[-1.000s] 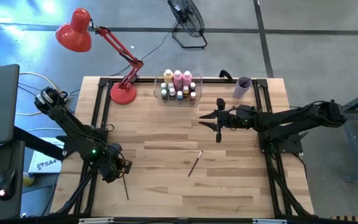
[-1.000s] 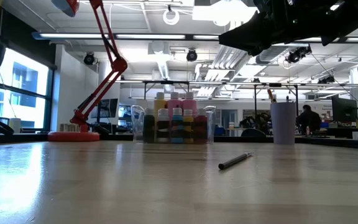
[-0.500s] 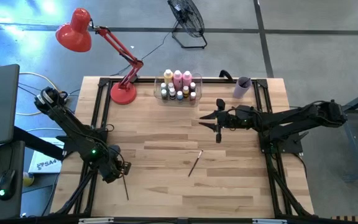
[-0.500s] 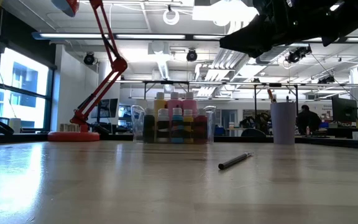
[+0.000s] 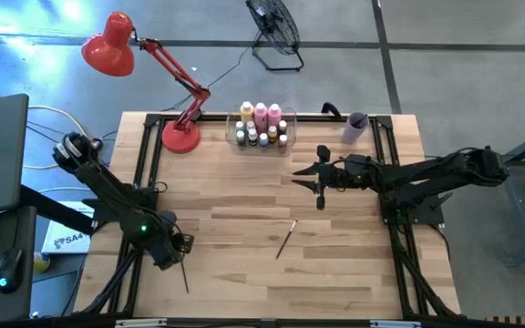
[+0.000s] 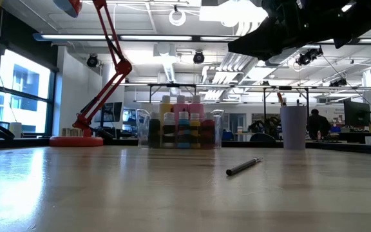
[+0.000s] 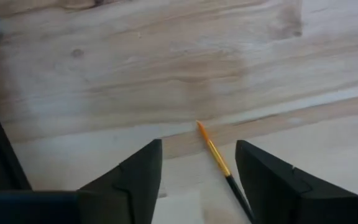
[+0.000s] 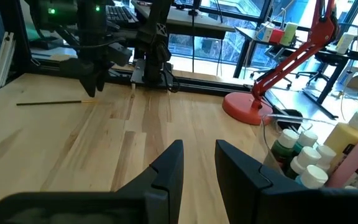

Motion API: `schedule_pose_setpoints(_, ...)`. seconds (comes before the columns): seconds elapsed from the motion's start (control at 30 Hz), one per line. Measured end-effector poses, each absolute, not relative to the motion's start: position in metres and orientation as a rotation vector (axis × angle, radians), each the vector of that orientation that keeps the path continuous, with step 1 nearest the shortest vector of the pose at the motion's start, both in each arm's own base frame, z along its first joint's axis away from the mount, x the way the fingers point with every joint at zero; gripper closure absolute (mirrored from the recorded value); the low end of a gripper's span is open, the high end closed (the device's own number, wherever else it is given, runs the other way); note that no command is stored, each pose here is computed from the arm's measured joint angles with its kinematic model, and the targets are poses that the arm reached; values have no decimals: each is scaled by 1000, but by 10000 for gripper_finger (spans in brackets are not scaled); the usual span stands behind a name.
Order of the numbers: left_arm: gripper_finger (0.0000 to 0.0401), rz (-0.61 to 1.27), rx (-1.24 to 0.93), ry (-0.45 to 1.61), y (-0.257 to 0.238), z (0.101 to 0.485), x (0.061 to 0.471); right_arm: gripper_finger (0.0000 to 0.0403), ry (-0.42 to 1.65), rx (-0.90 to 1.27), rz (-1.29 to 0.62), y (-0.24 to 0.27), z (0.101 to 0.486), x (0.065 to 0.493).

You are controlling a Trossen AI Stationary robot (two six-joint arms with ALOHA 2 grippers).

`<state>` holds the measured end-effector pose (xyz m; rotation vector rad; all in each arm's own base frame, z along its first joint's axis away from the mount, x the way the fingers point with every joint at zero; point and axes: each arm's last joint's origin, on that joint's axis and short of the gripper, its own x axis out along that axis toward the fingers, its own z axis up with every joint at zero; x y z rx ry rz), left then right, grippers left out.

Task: Pick & Place Paint Supplies
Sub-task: Put the black paint brush into the violet cup

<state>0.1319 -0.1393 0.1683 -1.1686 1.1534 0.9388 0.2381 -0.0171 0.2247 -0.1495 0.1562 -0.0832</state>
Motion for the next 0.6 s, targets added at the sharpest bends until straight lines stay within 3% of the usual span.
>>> schedule_pose_setpoints(0.6, 194, 1067, -1129, 1102, -149, 141, 142, 319, 156, -151, -84, -17, 225, 238)
